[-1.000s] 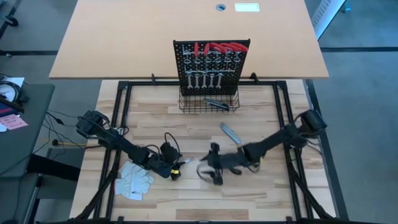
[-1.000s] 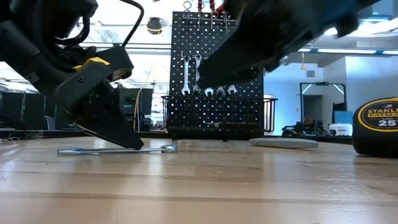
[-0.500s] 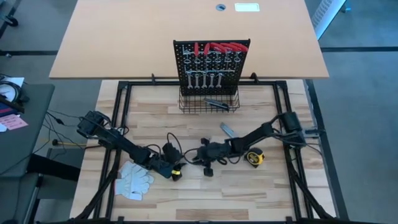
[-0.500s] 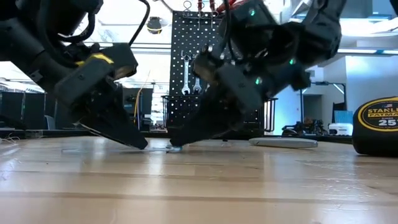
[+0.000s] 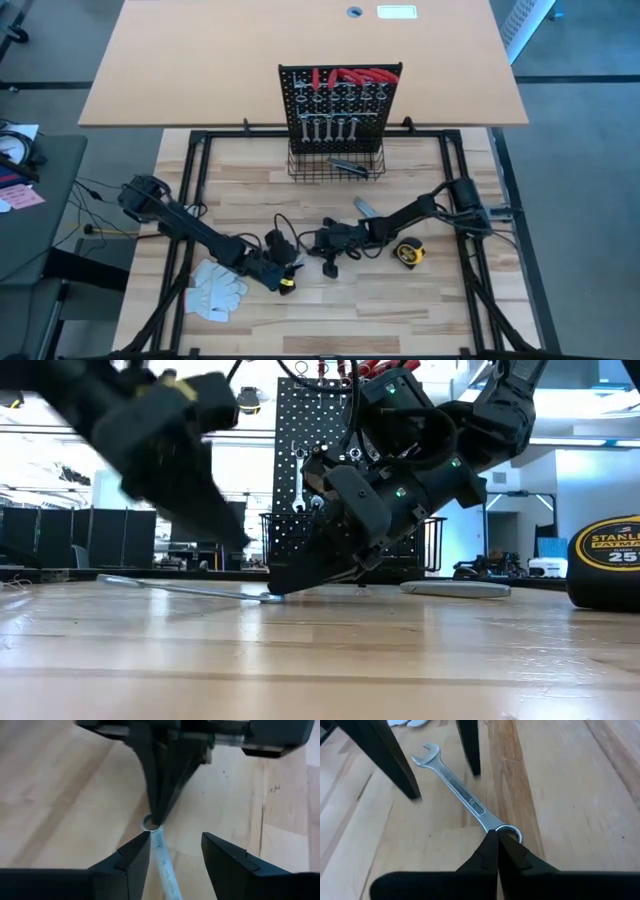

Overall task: Hang tools onto peg board
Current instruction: Hang the silver wrench on the pegboard

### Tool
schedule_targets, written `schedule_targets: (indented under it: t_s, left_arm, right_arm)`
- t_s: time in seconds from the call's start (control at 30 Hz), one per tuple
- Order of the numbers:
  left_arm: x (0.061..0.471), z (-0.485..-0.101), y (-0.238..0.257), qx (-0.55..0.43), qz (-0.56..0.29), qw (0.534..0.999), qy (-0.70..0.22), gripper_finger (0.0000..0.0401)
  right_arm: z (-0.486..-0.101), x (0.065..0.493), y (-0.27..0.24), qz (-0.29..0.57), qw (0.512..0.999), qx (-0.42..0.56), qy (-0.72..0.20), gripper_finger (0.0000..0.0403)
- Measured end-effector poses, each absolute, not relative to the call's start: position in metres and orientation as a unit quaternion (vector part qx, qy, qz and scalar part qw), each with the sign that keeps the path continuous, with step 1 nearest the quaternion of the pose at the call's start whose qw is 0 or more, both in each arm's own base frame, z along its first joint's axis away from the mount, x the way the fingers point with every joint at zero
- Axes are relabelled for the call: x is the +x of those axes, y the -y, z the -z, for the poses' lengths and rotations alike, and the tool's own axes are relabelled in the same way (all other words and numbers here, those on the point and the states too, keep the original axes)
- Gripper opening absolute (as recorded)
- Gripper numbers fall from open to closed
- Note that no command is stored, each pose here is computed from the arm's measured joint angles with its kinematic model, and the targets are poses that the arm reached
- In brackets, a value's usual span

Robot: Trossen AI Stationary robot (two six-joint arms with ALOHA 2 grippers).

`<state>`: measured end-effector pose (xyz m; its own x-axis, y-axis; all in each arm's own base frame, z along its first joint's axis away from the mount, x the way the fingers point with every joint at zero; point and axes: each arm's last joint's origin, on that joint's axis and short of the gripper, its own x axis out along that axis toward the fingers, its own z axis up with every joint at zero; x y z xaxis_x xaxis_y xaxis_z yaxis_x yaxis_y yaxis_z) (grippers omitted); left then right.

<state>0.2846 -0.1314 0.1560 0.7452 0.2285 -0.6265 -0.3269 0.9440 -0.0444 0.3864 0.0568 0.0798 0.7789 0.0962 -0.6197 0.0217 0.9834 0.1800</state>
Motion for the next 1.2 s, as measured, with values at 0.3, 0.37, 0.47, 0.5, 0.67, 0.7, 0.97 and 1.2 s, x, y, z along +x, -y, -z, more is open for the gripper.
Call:
schedule_targets:
  t_s: [0.3,0.37,0.47,0.5,0.67,0.7,0.97,1.2]
  left_arm:
    - [0.268,-0.182,0.14,-0.12,-0.193,0.882,-0.412,0.0177]
    - [0.267,-0.176,0.134,-0.154,-0.195,0.868,-0.431,0.0186]
    - [0.268,-0.163,0.12,-0.202,-0.18,0.843,-0.464,0.0207]
    - [0.269,-0.16,0.115,-0.218,-0.175,0.838,-0.468,0.0215]
    - [0.276,-0.147,0.098,-0.305,-0.12,0.826,-0.459,0.0234]
    - [0.276,-0.144,0.096,-0.318,-0.108,0.824,-0.456,0.0234]
    - [0.281,-0.131,0.089,-0.367,-0.086,0.801,-0.466,0.0204]
    - [0.286,-0.119,0.092,-0.365,-0.098,0.779,-0.5,0.0144]
  right_arm:
    - [-0.078,0.385,-0.058,-0.019,0.936,0.096,-0.337,0.0005]
    - [-0.078,0.385,-0.058,-0.019,0.936,0.096,-0.337,0.0005]
    - [-0.077,0.385,-0.058,-0.021,0.936,0.097,-0.338,0.0005]
    - [-0.077,0.385,-0.058,-0.024,0.936,0.098,-0.338,0.0005]
    - [-0.077,0.385,-0.058,-0.026,0.936,0.099,-0.336,0.0005]
    - [-0.077,0.385,-0.058,-0.026,0.936,0.099,-0.336,0.0005]
    - [-0.077,0.385,-0.058,-0.029,0.936,0.099,-0.337,0.0006]
    - [-0.077,0.385,-0.059,-0.031,0.937,0.099,-0.335,0.0006]
